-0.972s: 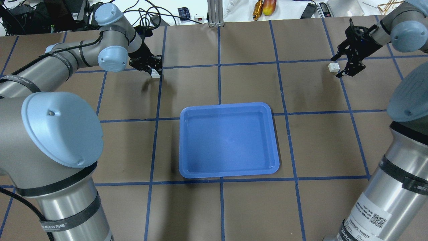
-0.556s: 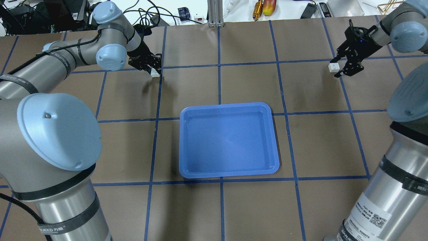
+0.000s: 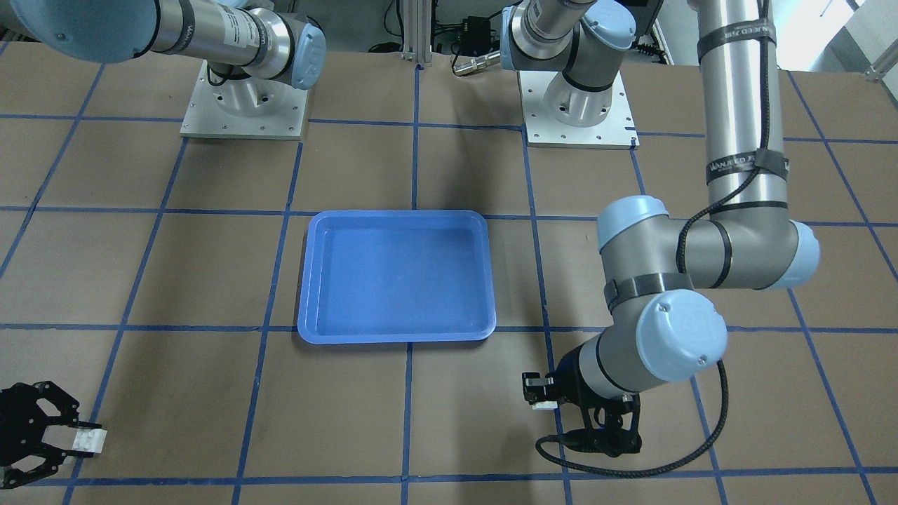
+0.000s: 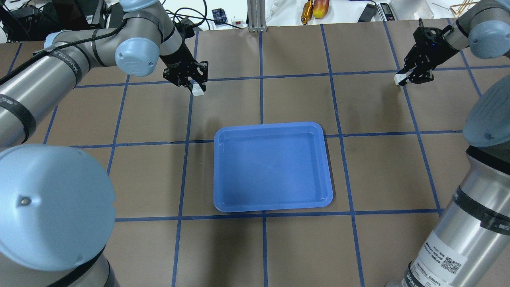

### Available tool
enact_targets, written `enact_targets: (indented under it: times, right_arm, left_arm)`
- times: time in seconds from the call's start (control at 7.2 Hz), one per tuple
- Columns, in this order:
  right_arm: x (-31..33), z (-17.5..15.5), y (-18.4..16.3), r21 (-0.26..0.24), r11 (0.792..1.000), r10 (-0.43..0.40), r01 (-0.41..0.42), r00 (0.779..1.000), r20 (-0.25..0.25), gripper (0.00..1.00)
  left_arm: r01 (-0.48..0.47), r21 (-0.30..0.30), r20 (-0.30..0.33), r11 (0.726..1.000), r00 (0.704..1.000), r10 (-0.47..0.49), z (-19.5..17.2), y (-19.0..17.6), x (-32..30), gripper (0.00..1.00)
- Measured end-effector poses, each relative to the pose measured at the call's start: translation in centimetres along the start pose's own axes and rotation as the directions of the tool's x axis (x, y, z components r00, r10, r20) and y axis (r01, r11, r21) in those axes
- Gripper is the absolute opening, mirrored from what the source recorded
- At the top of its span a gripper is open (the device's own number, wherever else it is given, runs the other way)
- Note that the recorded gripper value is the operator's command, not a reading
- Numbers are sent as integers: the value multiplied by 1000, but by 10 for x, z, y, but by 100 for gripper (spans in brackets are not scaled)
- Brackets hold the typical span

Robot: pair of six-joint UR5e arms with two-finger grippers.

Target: Assemble white blocks and place on blue tray

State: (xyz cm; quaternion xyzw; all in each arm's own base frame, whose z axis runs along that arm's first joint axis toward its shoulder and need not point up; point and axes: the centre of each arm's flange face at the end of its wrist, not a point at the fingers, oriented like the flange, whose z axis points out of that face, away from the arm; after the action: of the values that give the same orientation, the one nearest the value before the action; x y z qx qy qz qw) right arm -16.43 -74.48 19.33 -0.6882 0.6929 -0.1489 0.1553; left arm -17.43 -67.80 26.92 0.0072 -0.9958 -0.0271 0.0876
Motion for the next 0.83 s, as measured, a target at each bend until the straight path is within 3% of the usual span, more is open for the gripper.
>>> enact_targets:
  times: [0.42, 0.69, 0.83]
  right_arm:
    - [-27, -30, -75, 16, 999, -32, 32, 999, 42, 0]
    - [-71, -33, -142, 24, 998, -53, 51, 996, 76, 0]
    - [-101, -27, -170, 30, 998, -66, 63, 993, 97, 0]
  left_arm:
    - [24, -58, 9, 998, 1000, -23, 10, 77, 77, 0]
    - [17, -105, 28, 994, 1000, -14, 44, 123, 124, 0]
    - [15, -101, 30, 995, 999, -12, 65, 141, 142, 0]
